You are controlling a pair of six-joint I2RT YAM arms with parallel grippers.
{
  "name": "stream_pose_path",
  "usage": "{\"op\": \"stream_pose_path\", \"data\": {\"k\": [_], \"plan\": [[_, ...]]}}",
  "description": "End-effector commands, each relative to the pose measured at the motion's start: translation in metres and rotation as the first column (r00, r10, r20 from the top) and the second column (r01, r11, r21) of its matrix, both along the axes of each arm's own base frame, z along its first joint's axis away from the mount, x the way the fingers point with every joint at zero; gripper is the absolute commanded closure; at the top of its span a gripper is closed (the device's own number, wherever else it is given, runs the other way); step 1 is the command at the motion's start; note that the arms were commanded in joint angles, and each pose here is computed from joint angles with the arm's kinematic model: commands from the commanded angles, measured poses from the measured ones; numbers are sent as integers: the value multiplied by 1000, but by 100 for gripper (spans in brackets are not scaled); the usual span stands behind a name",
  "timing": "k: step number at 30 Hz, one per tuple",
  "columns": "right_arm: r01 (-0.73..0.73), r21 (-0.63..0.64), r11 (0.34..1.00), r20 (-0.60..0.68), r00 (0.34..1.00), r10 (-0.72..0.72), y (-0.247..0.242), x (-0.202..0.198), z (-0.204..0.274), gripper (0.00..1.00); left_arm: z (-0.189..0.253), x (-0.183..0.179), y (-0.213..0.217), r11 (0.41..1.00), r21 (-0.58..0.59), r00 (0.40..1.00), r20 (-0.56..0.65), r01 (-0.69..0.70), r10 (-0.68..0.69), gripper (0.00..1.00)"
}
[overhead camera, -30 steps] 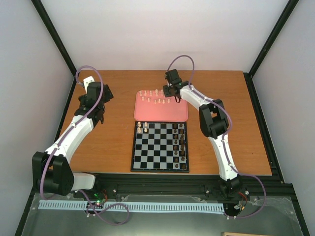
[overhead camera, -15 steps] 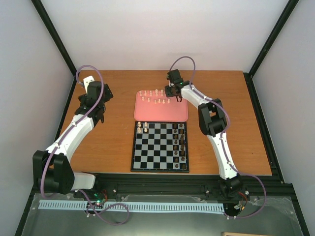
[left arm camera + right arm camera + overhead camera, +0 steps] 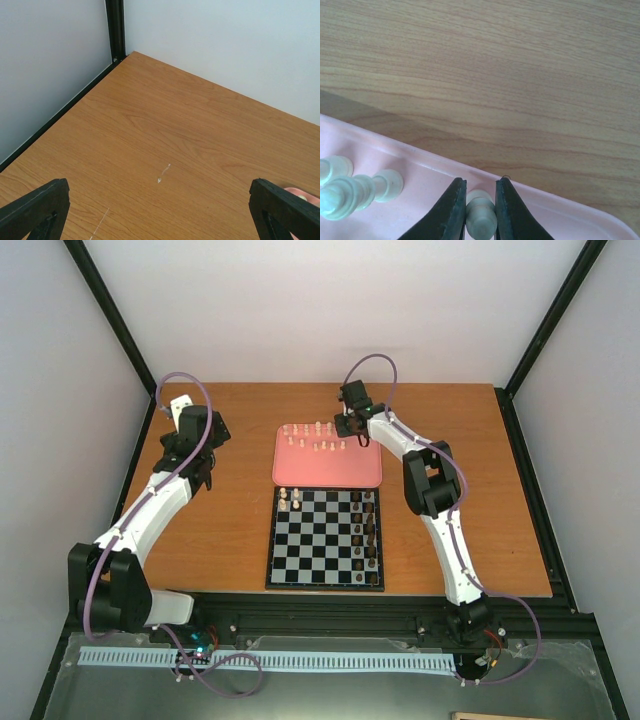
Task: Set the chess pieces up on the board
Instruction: Pick up the chess piece from the storage box, then place the chess piece on the chessboard.
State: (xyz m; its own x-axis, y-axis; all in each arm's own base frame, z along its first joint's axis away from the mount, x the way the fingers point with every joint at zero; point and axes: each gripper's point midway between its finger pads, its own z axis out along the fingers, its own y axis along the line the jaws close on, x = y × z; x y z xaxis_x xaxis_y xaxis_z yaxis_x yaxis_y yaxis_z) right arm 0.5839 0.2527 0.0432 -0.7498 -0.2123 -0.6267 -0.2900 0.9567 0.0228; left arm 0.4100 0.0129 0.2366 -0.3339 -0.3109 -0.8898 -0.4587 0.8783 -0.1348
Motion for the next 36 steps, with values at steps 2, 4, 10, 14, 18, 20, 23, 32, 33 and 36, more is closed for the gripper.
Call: {"op": "stream_pose_path", "data": {"k": [2, 4, 10, 14, 18, 20, 23, 32, 33, 36], "plan": [[-6, 27, 1000, 68, 998, 4, -5, -4, 43, 90, 24, 4, 0, 1000, 10, 999, 48, -1, 1, 0], [-18, 43, 999, 103, 995, 14, -4, -9, 63, 91, 24, 5, 0, 1000, 9, 999, 47, 0, -1, 0], [-67, 52, 996, 194, 979, 56, 2, -40, 118, 91, 23, 6, -2, 1000, 6, 999, 47, 8, -8, 0], [-134, 48, 990, 230, 966, 120, 20, -77, 148, 90, 23, 5, -1, 1000, 6, 999, 46, 5, -5, 0], [-236, 26, 971, 232, 947, 224, 55, -129, 155, 90, 24, 5, -1, 1000, 7, 999, 47, 6, -7, 0], [-293, 8, 956, 227, 932, 284, 76, -157, 154, 91, 24, 5, -2, 1000, 4, 999, 47, 10, -10, 0], [-378, 4, 926, 210, 905, 369, 104, -200, 149, 90, 23, 5, -4, 1000, -2, 999, 46, 19, -19, 0], [-500, -16, 866, 152, 855, 497, 141, -281, 127, 90, 23, 3, -5, 999, -14, 998, 50, 29, -28, 0], [-508, -28, 861, 146, 850, 506, 144, -286, 124, 90, 24, 3, -5, 999, -14, 998, 51, 28, -28, 0], [-529, -53, 847, 121, 838, 532, 154, -296, 115, 90, 23, 4, -6, 999, -18, 998, 50, 31, -30, 0]]}}
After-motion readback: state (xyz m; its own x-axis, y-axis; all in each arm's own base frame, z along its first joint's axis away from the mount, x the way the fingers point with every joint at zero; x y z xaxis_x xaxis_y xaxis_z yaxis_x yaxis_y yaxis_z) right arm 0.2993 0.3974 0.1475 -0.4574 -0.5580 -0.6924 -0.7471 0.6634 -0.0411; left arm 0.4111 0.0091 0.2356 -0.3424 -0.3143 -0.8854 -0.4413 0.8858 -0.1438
